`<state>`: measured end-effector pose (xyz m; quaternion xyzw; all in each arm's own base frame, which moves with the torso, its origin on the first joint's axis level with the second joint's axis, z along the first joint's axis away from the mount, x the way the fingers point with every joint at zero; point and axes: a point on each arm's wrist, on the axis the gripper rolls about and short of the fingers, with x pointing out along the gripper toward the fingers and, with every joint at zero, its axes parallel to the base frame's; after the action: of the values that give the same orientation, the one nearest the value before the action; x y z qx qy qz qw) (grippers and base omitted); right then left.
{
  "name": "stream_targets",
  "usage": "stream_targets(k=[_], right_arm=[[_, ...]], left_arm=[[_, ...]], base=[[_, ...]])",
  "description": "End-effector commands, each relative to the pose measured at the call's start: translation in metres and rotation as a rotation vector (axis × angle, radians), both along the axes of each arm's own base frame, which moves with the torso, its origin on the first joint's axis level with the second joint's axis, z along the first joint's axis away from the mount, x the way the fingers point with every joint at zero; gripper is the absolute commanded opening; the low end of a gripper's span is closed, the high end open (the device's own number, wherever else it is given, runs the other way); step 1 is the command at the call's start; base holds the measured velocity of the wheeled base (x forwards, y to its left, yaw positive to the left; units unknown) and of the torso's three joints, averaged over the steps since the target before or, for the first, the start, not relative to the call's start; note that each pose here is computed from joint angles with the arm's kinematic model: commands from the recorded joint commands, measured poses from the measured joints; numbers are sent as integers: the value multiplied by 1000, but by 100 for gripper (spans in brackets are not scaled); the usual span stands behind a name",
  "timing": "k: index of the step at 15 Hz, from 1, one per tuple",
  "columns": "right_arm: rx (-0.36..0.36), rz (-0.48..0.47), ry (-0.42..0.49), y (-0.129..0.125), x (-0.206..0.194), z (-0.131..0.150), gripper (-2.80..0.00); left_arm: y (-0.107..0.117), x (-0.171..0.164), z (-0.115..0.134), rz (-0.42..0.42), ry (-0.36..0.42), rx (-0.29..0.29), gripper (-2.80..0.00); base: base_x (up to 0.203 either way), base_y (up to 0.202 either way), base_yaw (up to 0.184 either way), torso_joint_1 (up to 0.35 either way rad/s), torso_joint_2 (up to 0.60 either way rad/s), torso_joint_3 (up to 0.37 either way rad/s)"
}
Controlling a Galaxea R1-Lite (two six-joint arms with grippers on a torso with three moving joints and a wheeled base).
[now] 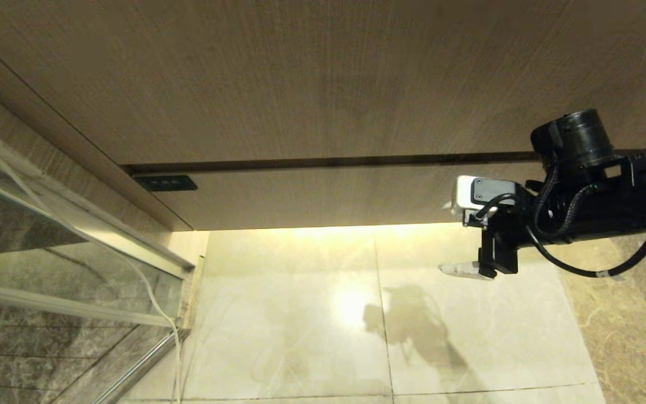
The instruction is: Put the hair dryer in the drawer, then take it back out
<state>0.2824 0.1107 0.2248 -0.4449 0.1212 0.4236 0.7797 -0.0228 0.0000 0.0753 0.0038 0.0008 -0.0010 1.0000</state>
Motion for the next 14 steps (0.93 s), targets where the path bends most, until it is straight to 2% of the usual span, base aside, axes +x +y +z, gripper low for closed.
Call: stream_targets(k=[1,3,5,7,11,14], right_arm=[[49,48,-16,-1,-4,3,0],[120,59,30,-1,-7,-4,0],[203,24,79,0,-6,-7,0],[228,-11,138,-1,-9,-15,0],[255,5,68,-4,-8,-10,0],[303,123,84,6,3,-18,0]], left_arm=[[0,0,0,0,0,1,0],[0,0,0,-1,0,2,0],[0,0,0,-1,0,2,0],[0,0,0,0,0,1,0],[0,0,0,0,0,0,0],[0,0,0,0,0,0,0]], base=[[0,0,0,0,0,0],[0,0,0,0,0,0],[0,0,0,0,0,0],[0,0,0,0,0,0],[0,0,0,0,0,0],[0,0,0,0,0,0]])
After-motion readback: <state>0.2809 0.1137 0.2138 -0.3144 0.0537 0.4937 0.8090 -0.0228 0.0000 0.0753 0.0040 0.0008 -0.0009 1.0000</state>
